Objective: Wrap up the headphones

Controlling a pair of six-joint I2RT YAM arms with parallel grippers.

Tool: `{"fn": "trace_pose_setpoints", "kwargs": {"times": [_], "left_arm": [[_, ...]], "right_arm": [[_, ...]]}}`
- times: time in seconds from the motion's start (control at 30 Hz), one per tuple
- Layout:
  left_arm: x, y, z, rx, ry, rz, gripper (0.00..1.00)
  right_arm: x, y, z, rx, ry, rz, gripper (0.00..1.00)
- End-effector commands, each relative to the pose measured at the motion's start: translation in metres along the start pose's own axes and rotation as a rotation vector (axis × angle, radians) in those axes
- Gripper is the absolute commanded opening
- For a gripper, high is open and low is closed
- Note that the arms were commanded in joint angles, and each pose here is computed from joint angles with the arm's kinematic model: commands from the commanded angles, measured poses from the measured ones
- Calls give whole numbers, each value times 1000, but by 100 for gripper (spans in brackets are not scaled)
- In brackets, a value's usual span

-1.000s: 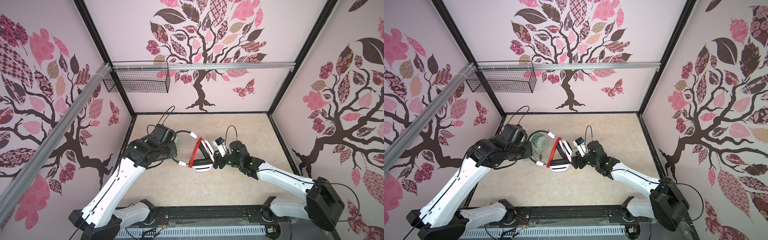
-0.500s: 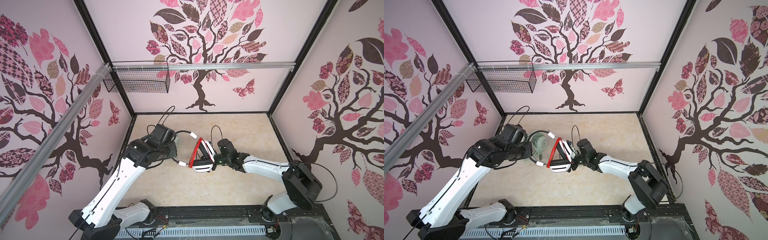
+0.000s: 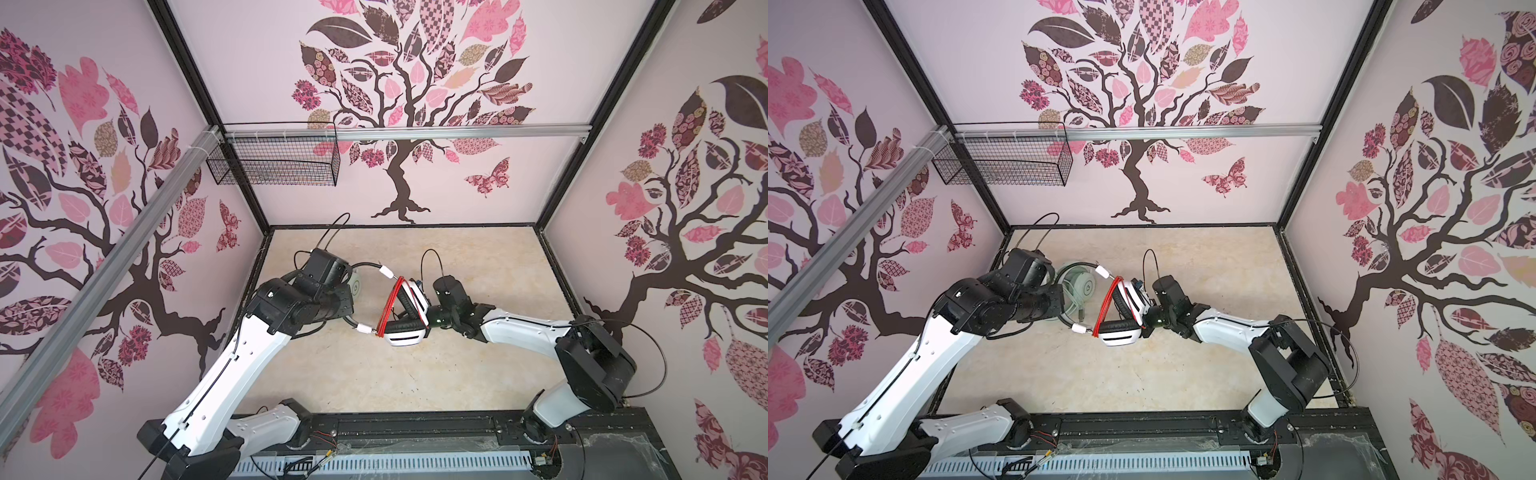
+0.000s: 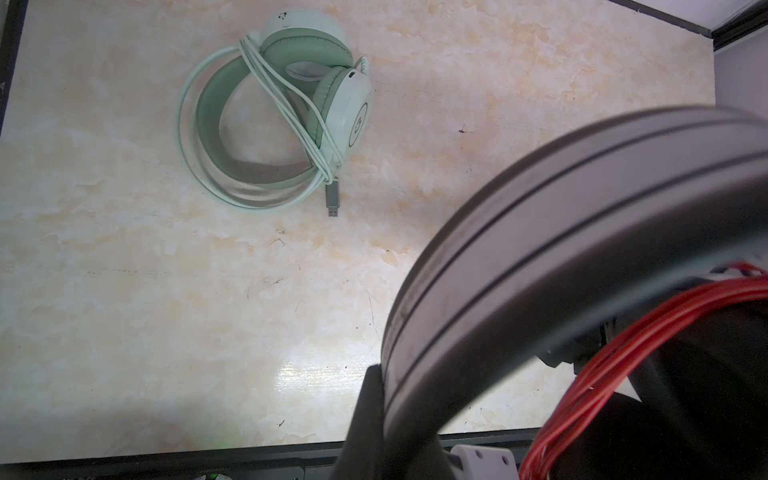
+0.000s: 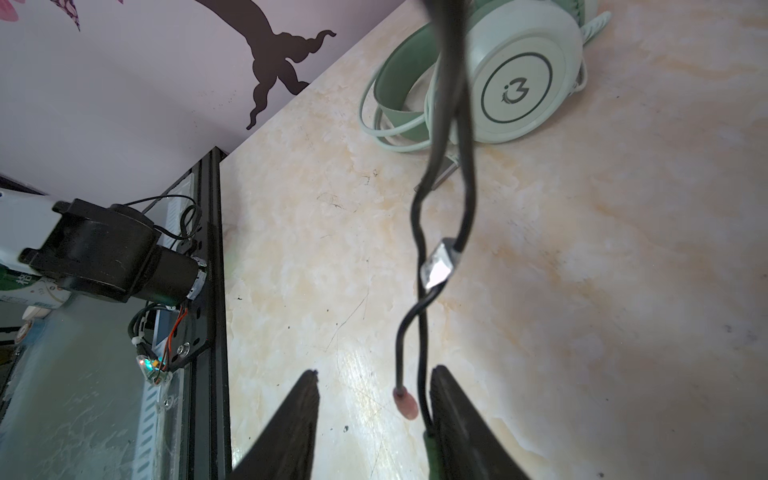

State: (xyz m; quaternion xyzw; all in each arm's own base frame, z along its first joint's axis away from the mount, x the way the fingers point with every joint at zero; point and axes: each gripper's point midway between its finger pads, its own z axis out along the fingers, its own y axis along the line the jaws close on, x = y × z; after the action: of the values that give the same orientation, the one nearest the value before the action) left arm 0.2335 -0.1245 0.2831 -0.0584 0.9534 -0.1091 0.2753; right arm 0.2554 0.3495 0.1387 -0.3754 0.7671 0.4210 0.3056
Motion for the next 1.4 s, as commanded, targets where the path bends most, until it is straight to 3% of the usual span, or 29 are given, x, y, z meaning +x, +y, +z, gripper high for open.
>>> {"fn": "trace_pose_setpoints", "kwargs": {"times": [0.0, 0.7, 0.9, 1.17, 1.37], "left_arm": [[-20, -18, -23, 109, -93, -38, 0], [-21, -19, -26, 118, -93, -45, 0], [-22, -20, -25, 116, -94, -50, 0], [-23, -19, -22, 105, -93, -62, 0], [-24, -20, -21, 105, -90, -64, 0]], "right_arm": [[-9, -2, 4, 6, -15, -8, 56], [4, -49, 3, 251, -62, 102, 59], [18, -69, -6, 416, -59, 151, 69], [22, -64, -13, 538, -94, 150, 86], [21, -68, -27, 619, -179, 144, 84]]}}
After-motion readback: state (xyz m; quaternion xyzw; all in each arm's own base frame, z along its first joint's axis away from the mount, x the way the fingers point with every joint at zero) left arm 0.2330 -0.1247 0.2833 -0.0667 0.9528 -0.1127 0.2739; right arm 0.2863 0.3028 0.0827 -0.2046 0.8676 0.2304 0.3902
